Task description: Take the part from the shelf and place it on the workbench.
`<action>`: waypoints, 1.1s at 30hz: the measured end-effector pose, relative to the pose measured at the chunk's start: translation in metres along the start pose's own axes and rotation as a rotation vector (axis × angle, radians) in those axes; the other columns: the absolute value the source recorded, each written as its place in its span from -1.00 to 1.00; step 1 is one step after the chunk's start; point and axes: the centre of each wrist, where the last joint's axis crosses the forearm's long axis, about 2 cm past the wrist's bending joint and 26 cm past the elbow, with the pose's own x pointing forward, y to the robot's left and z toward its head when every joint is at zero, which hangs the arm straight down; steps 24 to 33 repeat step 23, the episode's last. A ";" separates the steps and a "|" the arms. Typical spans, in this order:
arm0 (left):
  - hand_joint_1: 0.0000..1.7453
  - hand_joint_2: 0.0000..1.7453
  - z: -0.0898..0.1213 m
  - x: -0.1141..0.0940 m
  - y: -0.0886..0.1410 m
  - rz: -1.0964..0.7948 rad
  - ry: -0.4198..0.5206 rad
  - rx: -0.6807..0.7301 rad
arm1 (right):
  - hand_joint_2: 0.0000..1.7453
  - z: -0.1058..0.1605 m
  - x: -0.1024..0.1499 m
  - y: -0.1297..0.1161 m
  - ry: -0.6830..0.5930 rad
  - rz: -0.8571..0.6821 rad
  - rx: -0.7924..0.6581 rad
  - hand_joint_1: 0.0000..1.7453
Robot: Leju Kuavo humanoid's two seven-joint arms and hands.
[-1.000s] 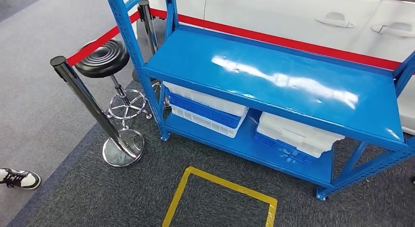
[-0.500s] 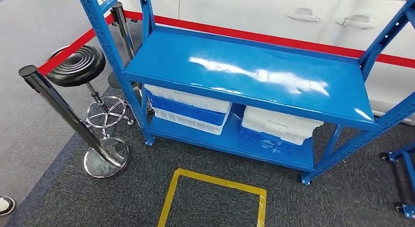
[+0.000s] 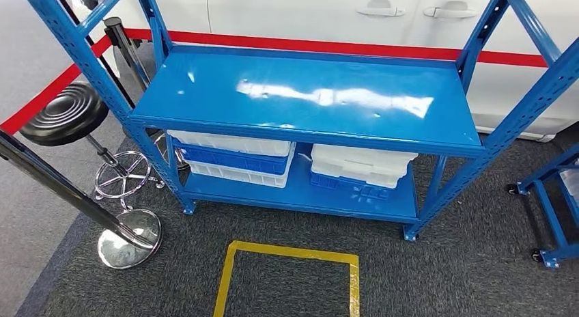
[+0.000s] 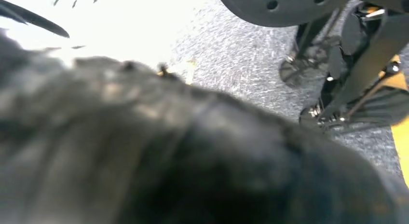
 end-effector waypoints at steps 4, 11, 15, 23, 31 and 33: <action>-1.00 1.00 0.000 -0.001 0.001 -0.011 -0.002 -0.002 | -1.00 0.000 0.001 0.001 -0.010 0.000 0.009 -1.00; -1.00 1.00 -0.001 0.003 0.006 -0.026 -0.009 -0.016 | -1.00 0.001 0.001 0.001 0.036 0.030 0.021 -1.00; -1.00 1.00 -0.001 0.005 0.007 -0.028 -0.008 -0.021 | 1.00 0.000 0.002 0.001 0.068 0.024 0.023 -1.00; -1.00 1.00 -0.001 0.005 0.005 -0.065 0.034 -0.033 | 1.00 0.000 0.005 -0.002 0.070 0.006 -0.018 -1.00; -1.00 1.00 -0.001 0.005 0.005 -0.065 0.034 -0.033 | 1.00 0.000 0.005 -0.002 0.070 0.006 -0.018 -1.00; -1.00 1.00 -0.001 0.005 0.005 -0.065 0.034 -0.033 | 1.00 0.000 0.005 -0.002 0.070 0.006 -0.018 -1.00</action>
